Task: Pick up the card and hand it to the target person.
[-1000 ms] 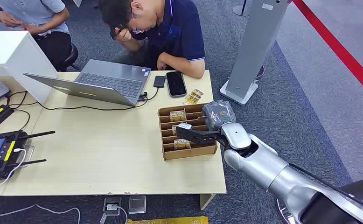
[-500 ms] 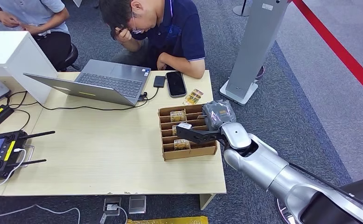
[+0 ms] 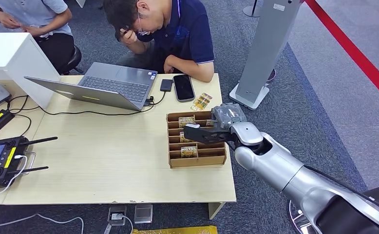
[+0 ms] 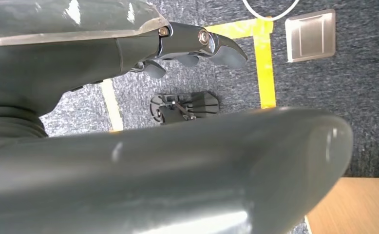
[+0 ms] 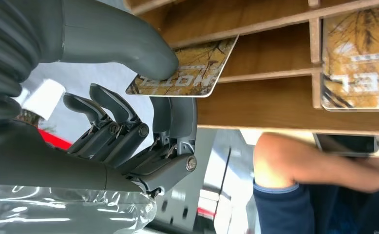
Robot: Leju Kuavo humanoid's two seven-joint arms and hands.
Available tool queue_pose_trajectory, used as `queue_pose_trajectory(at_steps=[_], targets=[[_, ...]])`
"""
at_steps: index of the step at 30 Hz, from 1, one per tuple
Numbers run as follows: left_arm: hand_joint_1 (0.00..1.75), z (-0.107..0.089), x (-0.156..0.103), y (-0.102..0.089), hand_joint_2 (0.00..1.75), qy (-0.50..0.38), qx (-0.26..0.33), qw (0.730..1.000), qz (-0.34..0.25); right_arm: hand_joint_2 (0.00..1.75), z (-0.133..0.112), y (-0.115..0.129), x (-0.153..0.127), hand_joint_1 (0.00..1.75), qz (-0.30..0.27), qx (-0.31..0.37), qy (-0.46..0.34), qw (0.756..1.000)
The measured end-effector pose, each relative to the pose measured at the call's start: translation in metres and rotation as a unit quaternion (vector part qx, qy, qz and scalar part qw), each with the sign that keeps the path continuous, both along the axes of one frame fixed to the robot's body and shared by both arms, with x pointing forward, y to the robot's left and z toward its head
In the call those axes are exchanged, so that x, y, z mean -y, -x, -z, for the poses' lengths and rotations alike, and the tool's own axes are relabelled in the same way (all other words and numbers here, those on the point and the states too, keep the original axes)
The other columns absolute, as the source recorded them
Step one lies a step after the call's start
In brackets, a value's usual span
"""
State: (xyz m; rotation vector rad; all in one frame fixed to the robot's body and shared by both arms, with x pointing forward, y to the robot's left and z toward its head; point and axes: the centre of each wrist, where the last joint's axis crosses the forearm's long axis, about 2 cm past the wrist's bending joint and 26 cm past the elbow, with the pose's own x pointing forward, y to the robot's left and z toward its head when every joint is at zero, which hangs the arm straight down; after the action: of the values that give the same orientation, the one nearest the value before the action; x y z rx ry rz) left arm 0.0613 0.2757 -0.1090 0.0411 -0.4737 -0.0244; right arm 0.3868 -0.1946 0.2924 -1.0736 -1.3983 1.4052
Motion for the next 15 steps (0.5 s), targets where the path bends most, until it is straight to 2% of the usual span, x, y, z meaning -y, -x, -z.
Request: queue_pose_trajectory(at_steps=[2, 4, 7, 15], targets=[[0.00, 0.000, 0.002, 0.000, 0.00, 0.002, -0.001, 1.000, -0.001, 1.75, -0.010, 0.010, -0.001, 1.75, -0.007, 0.039, -0.019, 0.999], [0.00, 0.000, 0.004, 0.000, 0.00, 0.005, -0.001, 1.000, 0.002, 1.75, -0.009, 0.017, -0.006, 1.75, -0.015, 0.057, -0.025, 0.998], [0.00, 0.000, 0.007, -0.001, 0.00, 0.006, 0.001, 1.000, 0.012, 1.75, 0.012, 0.018, -0.014, 1.75, -0.022, 0.061, -0.023, 0.998], [0.00, -0.003, 0.009, -0.017, 0.00, 0.006, 0.010, 0.999, 0.034, 1.75, 0.075, -0.005, -0.018, 1.75, -0.030, 0.102, -0.014, 0.994]])
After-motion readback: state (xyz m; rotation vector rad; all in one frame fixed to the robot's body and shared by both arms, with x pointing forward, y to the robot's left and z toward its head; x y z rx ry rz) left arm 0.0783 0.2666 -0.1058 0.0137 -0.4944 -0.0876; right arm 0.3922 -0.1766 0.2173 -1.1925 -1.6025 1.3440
